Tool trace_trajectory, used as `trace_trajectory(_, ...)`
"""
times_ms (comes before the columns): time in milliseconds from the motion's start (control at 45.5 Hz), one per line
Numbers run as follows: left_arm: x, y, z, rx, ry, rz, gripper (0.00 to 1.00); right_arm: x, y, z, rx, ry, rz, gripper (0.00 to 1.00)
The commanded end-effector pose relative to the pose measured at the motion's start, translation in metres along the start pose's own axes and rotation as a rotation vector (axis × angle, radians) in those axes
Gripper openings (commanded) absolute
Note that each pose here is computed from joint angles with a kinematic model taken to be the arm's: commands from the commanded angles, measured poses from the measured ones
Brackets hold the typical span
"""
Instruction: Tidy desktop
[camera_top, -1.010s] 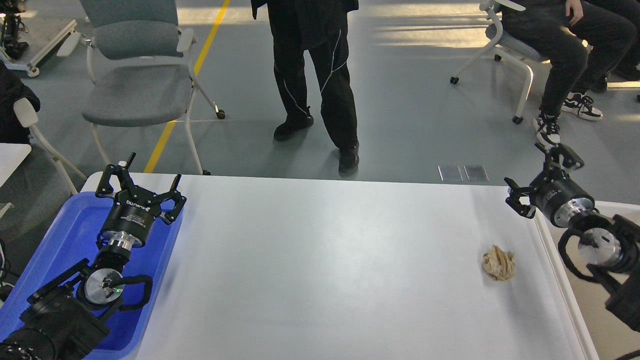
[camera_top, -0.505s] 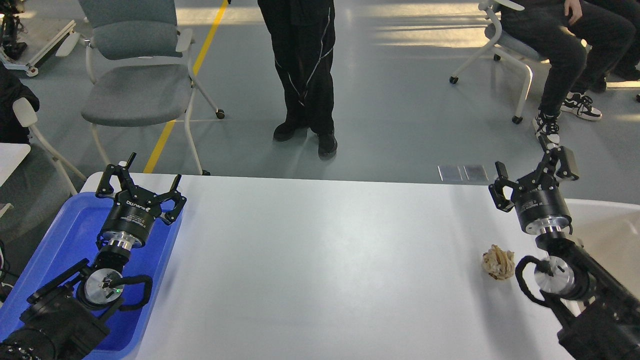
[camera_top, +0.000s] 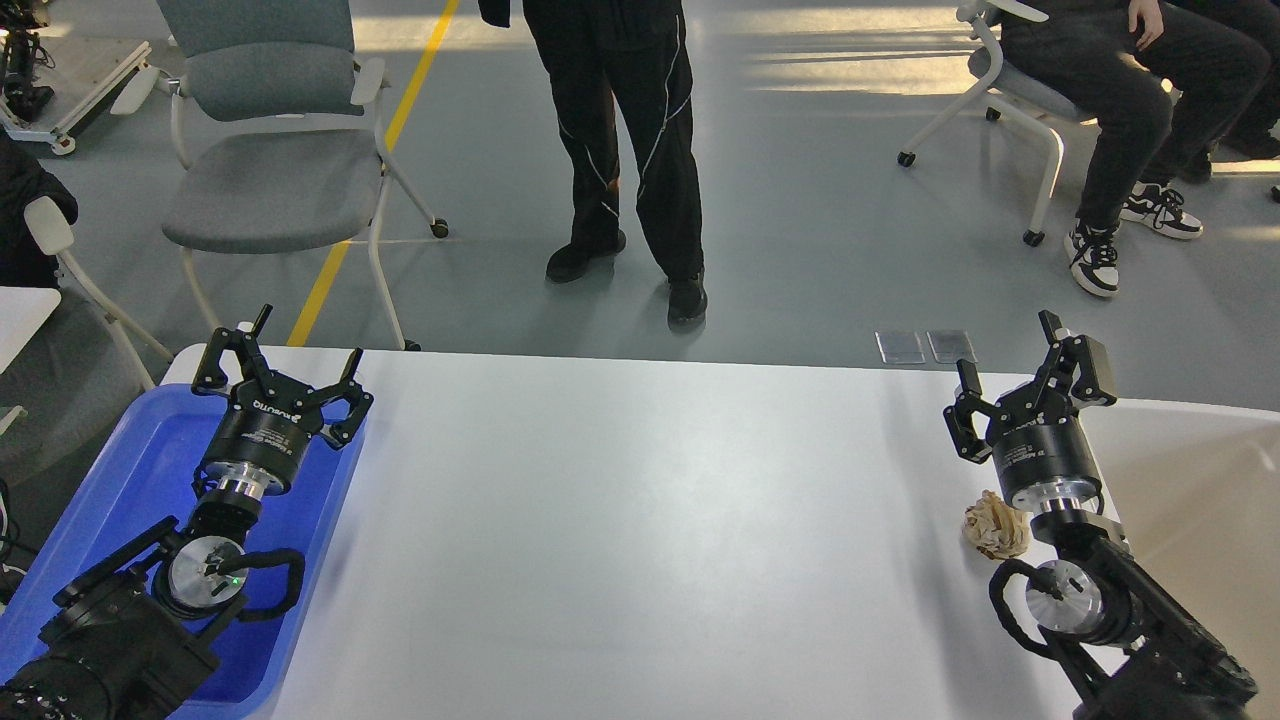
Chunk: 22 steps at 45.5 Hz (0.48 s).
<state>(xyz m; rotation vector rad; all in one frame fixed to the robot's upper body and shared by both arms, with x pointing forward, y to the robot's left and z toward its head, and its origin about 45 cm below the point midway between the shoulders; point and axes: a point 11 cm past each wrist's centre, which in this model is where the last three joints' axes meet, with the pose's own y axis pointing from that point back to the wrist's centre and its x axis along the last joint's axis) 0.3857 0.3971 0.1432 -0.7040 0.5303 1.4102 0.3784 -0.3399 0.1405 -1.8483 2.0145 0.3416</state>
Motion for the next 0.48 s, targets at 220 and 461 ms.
trace_trajectory(220, -0.0001, 0.0000, -0.0001, 0.001, -0.001, -0.001, 1.00, -0.0139, 0.0096, 0.0262, -0.080, 0.029, -0.048, 1.00)
trace_trajectory(461, -0.0001, 0.0000, -0.0001, 0.001, -0.001, -0.001, 1.00, -0.0132, 0.0070, 0.0249, -0.080, 0.035, -0.051, 1.00)
